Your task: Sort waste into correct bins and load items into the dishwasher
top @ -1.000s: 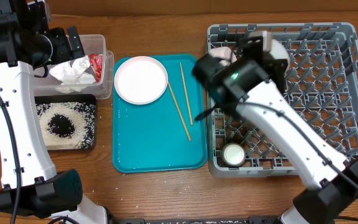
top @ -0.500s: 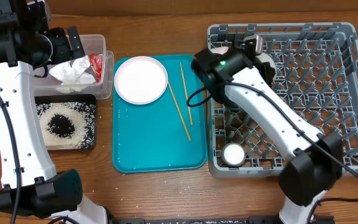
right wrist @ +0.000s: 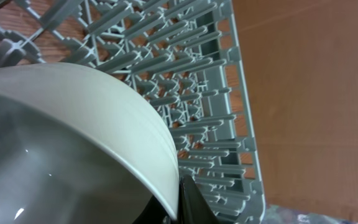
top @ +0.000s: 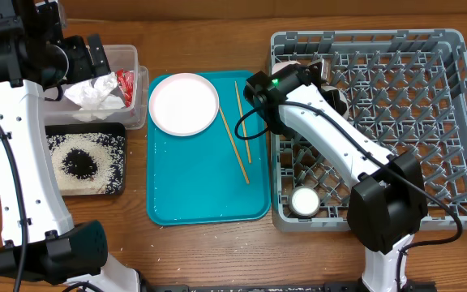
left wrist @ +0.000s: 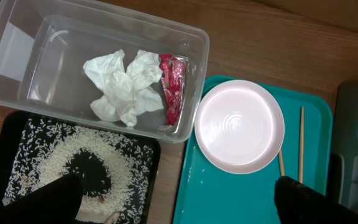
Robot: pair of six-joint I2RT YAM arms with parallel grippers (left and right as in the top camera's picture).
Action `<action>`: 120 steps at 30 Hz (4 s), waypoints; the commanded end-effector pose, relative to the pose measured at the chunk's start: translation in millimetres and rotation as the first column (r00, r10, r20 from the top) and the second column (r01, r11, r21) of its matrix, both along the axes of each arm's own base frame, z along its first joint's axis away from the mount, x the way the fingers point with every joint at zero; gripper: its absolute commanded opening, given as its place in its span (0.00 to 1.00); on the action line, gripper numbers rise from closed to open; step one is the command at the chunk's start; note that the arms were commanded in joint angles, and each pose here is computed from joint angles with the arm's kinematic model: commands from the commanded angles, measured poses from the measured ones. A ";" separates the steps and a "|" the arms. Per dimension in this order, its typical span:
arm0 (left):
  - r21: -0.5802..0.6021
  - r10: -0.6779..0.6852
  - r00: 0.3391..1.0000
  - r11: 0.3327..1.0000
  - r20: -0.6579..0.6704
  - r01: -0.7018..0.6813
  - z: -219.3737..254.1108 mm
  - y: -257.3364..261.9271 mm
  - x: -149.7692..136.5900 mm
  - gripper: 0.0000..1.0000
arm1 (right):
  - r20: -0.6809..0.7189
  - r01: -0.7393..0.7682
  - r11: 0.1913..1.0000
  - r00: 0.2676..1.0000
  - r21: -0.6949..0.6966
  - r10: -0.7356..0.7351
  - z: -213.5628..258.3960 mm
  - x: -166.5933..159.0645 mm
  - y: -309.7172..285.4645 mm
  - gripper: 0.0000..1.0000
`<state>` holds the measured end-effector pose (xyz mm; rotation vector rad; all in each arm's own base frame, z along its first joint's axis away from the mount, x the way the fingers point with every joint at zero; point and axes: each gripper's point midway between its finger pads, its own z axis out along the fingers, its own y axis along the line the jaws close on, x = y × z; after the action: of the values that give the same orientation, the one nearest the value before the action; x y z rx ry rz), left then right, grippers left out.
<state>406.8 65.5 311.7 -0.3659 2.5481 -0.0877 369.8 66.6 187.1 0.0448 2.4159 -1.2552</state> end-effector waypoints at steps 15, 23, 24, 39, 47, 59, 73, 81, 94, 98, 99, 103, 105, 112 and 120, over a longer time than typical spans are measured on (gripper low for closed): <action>0.000 0.018 1.000 1.000 0.008 -0.018 2.3 2.9 2.4 1.00 | -0.037 0.030 0.996 0.999 0.088 -0.027 -13.0 -8.1 8.5 0.04; 0.000 0.018 1.000 1.000 0.008 -0.018 2.3 2.9 2.4 1.00 | -0.013 0.001 1.000 1.000 -0.013 -0.001 2.5 -4.5 -0.7 0.04; 0.000 0.018 1.000 1.000 0.008 -0.018 2.3 2.9 2.4 1.00 | -0.009 -0.005 0.999 1.000 -0.036 0.005 6.1 -3.7 -2.7 0.04; 0.000 0.010 1.000 1.000 0.008 -0.010 2.3 -0.2 2.9 1.00 | 0.054 0.004 0.998 0.999 -0.056 -0.001 12.9 -0.1 -4.3 0.04; 0.000 0.016 1.000 1.000 0.008 -0.016 2.3 1.9 2.6 1.00 | 0.164 0.006 0.992 0.986 -0.123 0.014 31.3 7.7 -9.0 0.04; 0.001 0.009 1.000 1.000 0.008 -0.009 2.3 -1.0 3.0 1.00 | 0.329 -0.027 0.951 0.935 -0.308 0.133 85.0 21.1 -13.5 0.04; 0.000 0.007 1.000 1.000 0.008 -0.007 2.3 -1.5 3.1 1.00 | 0.264 -0.097 0.902 0.938 -0.421 0.224 61.9 11.6 -8.1 0.04; 0.000 0.006 1.000 1.000 0.008 -0.006 2.3 -2.1 3.2 1.00 | 0.229 -0.179 0.882 0.926 -0.435 0.300 48.2 1.0 17.6 0.04; 0.000 0.006 1.000 1.000 0.008 -0.006 2.3 -2.1 3.2 1.00 | 0.184 -0.203 0.898 0.938 -0.391 0.293 16.7 -1.3 33.6 0.04; 0.000 0.007 1.000 1.000 0.008 -0.007 2.3 -1.8 3.2 1.00 | 0.175 -0.209 0.911 0.942 -0.357 0.285 9.7 -6.3 39.6 0.04; 0.000 0.007 1.000 1.000 0.008 -0.007 2.3 -1.8 3.2 1.00 | 0.171 -0.208 0.914 0.945 -0.349 0.280 8.2 -7.2 39.5 0.04; 0.000 0.007 1.000 1.000 0.008 -0.007 2.3 -1.8 3.2 1.00 | 0.144 -0.201 0.923 0.955 -0.329 0.259 -1.1 -10.3 38.1 0.04; 0.000 0.007 1.000 1.000 0.008 -0.007 2.3 -1.8 3.1 1.00 | 0.128 -0.203 0.921 0.958 -0.332 0.257 -6.6 -12.0 36.8 0.04; 0.000 0.007 1.000 1.000 0.008 -0.007 2.3 -1.8 3.2 1.00 | 0.098 -0.209 0.916 0.961 -0.343 0.257 -21.0 -17.8 31.6 0.04; 0.000 0.007 1.000 1.000 0.008 -0.007 2.1 -1.8 3.2 1.00 | 0.098 -0.238 0.908 0.953 -0.344 0.287 -20.9 -21.0 42.6 0.44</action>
<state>407.0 64.8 311.7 -0.3636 2.5481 -0.0879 351.4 101.2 170.5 -0.2388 1.9885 -1.4562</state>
